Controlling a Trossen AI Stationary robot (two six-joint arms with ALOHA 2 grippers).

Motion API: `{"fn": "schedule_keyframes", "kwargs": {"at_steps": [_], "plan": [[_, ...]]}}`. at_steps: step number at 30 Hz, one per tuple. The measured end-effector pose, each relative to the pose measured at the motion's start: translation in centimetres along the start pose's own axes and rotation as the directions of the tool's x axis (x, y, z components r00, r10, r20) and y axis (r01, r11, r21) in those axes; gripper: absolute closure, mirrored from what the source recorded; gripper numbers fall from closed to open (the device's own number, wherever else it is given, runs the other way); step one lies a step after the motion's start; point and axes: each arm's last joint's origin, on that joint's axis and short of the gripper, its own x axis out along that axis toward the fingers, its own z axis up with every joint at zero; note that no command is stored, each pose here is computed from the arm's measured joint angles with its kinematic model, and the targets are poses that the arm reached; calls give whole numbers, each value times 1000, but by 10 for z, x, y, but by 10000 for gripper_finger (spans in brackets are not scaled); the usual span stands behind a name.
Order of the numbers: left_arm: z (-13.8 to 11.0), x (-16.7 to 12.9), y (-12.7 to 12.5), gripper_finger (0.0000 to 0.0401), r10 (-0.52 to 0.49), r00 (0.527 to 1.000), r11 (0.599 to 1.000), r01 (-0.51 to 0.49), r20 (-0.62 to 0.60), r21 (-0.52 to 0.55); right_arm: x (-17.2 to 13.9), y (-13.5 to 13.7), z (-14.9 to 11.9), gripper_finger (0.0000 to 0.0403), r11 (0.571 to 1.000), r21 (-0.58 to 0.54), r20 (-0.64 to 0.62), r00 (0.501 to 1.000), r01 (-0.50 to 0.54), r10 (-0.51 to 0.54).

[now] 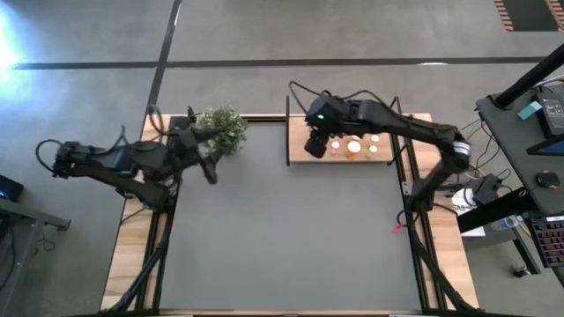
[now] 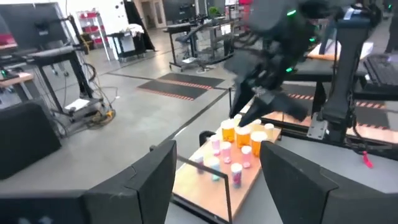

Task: Pick and place medicine bottles onto shelf by color
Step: Return to Home Position

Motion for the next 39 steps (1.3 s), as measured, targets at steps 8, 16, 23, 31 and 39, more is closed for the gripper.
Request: {"fn": "schedule_keyframes", "kwargs": {"at_steps": [8,16,23,31,39], "plan": [[-24,-18,13,186,-225,973,973,227,54,-43,-46,15,-50,264,990,91,259,963,-104,78],[-61,-16,6,186,-361,909,917,386,208,-100,-64,38,-108,264,964,39,494,843,-265,212],[-104,-11,3,186,-336,879,898,407,337,-165,-62,49,-150,264,920,12,662,693,-391,286],[-144,-13,7,186,-318,863,889,416,394,-194,-45,49,-190,264,879,47,727,620,-474,295],[-165,-25,21,186,-292,843,879,423,451,-221,-33,46,-218,264,858,62,767,575,-510,286]]}}
